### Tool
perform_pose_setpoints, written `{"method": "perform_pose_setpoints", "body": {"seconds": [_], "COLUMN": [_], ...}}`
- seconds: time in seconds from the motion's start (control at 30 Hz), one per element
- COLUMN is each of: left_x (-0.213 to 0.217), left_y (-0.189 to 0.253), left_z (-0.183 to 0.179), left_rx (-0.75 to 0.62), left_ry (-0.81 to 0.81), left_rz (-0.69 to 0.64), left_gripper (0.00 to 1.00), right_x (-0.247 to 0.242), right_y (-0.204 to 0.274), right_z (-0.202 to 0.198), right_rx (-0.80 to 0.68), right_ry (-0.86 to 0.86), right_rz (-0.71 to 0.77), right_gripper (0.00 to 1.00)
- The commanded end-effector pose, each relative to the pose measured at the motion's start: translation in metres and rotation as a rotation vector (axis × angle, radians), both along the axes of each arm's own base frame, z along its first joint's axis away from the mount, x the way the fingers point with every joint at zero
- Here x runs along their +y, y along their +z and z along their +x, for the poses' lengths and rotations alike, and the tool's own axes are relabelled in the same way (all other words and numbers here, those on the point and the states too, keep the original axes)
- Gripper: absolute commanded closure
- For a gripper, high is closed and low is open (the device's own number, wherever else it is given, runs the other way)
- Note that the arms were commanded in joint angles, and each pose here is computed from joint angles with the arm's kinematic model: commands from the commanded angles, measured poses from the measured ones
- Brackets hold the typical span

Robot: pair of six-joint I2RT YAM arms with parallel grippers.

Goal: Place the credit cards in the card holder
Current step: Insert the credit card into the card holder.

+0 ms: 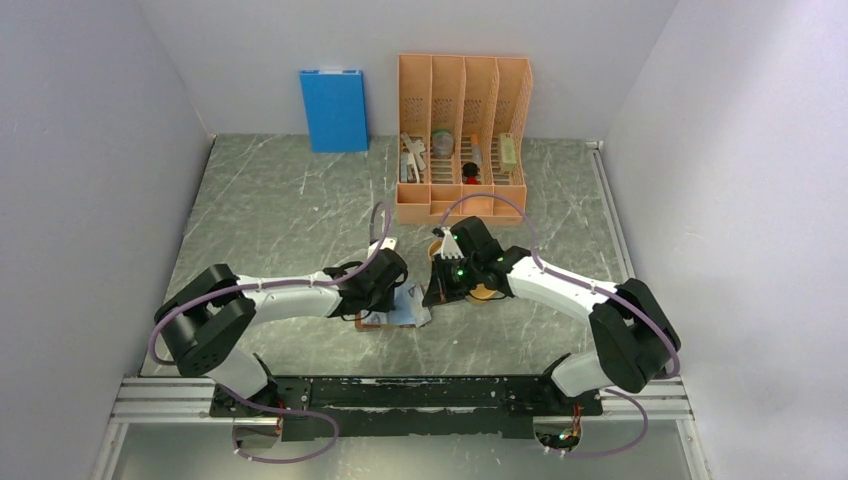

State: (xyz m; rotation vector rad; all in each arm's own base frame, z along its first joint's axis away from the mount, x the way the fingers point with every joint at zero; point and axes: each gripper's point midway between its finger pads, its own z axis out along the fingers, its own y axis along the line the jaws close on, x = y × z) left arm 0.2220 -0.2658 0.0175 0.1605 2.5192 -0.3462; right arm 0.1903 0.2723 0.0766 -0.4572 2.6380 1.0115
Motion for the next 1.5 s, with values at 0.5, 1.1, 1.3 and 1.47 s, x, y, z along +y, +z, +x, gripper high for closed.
{"method": "perform_pose_setpoints", "body": {"seconds": [0.5, 1.1, 1.3, 1.47], "left_x": [0.008, 0.036, 0.045, 0.048], "left_y": [0.041, 0.084, 0.077, 0.079], "left_z": [-0.005, -0.006, -0.014, -0.016], "left_rx": [-0.034, -0.126, -0.108, -0.116], "left_ry": [0.002, 0.096, 0.106, 0.115], "left_rz": [-0.036, -0.074, -0.067, -0.083], "left_gripper": [0.64, 0.48, 0.48, 0.49], "right_x": [0.02, 0.051, 0.063, 0.073], "right_y": [0.009, 0.014, 0.007, 0.004], "right_z": [0.0, -0.003, -0.003, -0.005], "right_rx": [0.002, 0.014, 0.036, 0.043], "right_ry": [0.061, 0.084, 0.064, 0.062], "right_rz": [0.071, 0.113, 0.116, 0.119], "right_gripper": [1.0, 1.0, 1.0, 1.0]}}
